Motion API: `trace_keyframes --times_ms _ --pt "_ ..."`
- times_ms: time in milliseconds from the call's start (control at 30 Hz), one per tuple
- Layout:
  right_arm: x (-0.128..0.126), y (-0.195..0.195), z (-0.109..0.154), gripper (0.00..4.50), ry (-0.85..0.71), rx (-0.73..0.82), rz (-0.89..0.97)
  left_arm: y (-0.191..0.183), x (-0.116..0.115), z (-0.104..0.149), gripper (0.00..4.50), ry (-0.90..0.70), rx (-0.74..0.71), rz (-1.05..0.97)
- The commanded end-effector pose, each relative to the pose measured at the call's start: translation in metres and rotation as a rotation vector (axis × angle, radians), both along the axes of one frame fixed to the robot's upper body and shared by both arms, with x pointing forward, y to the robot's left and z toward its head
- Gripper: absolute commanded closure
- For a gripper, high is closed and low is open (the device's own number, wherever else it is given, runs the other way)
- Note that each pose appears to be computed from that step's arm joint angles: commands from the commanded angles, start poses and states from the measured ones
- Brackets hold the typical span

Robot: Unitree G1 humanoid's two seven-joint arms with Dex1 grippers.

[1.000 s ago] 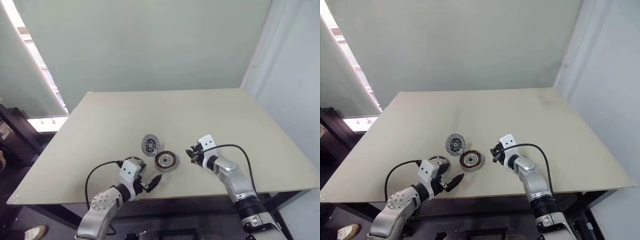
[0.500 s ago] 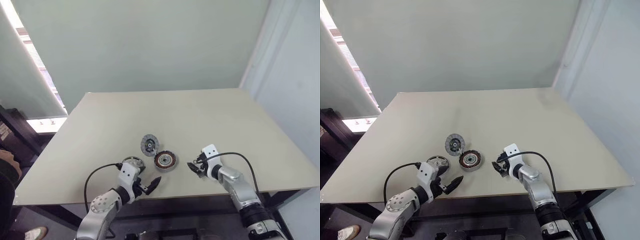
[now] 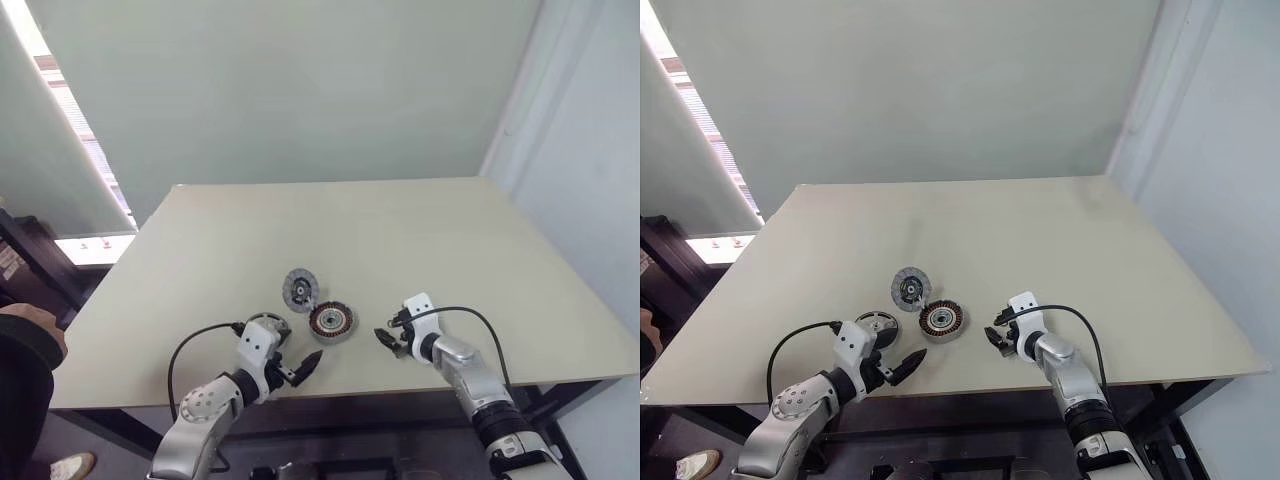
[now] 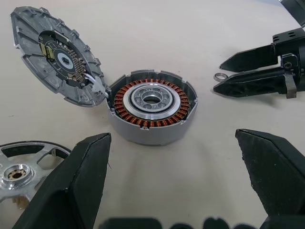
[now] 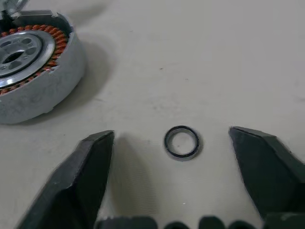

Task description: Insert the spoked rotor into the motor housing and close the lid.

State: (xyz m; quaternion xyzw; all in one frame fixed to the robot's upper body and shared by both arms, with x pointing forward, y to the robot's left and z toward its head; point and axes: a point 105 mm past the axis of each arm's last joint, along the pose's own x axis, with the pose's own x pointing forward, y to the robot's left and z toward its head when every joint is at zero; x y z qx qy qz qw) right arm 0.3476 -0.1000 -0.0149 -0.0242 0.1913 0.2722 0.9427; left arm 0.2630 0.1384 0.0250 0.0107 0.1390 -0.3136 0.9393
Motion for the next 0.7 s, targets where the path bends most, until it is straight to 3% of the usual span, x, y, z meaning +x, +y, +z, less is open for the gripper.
trace_keyframes --times_ms 33,267,500,700 --pt "0.006 0.0 0.009 1.35 -0.031 0.003 -0.002 -0.001 0.004 0.018 0.0 -0.065 -0.003 -0.01" --pt "0.006 -0.002 0.009 3.74 -0.03 0.004 -0.009 -0.002 0.005 0.018 0.0 -0.066 -0.006 -0.01" --pt "0.01 -0.002 0.019 3.74 -0.077 0.02 -0.02 -0.002 0.006 0.016 0.0 -0.064 -0.007 -0.009" --pt "0.015 0.013 0.05 3.74 -0.171 0.049 0.024 0.002 0.006 0.016 0.0 -0.065 -0.006 0.002"
